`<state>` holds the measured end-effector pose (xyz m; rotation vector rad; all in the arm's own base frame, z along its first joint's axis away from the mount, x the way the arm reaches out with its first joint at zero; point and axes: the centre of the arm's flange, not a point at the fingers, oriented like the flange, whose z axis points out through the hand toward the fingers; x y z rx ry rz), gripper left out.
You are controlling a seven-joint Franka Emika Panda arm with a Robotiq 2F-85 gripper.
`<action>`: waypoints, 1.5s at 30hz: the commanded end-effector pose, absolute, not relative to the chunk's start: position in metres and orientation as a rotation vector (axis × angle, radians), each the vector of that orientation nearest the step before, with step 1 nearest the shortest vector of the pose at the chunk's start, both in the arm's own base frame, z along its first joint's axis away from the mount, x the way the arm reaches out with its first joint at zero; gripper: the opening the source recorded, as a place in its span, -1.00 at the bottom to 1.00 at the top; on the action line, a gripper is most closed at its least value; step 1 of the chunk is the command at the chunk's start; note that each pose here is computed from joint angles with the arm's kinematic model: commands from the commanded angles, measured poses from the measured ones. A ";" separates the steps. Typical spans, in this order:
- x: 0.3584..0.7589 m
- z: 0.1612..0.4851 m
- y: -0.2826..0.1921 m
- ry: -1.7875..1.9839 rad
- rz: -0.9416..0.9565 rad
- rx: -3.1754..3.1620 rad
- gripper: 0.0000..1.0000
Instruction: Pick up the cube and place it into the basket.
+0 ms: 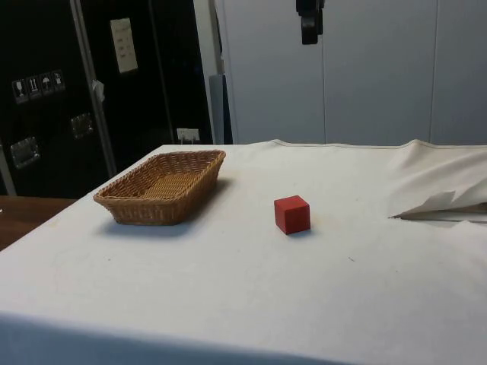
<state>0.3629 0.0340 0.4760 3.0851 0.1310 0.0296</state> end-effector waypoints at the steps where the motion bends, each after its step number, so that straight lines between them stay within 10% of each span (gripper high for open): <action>1: 0.363 0.476 0.036 0.126 0.016 3.075 1.00; 45: 0.361 0.465 0.071 0.495 0.059 3.067 1.00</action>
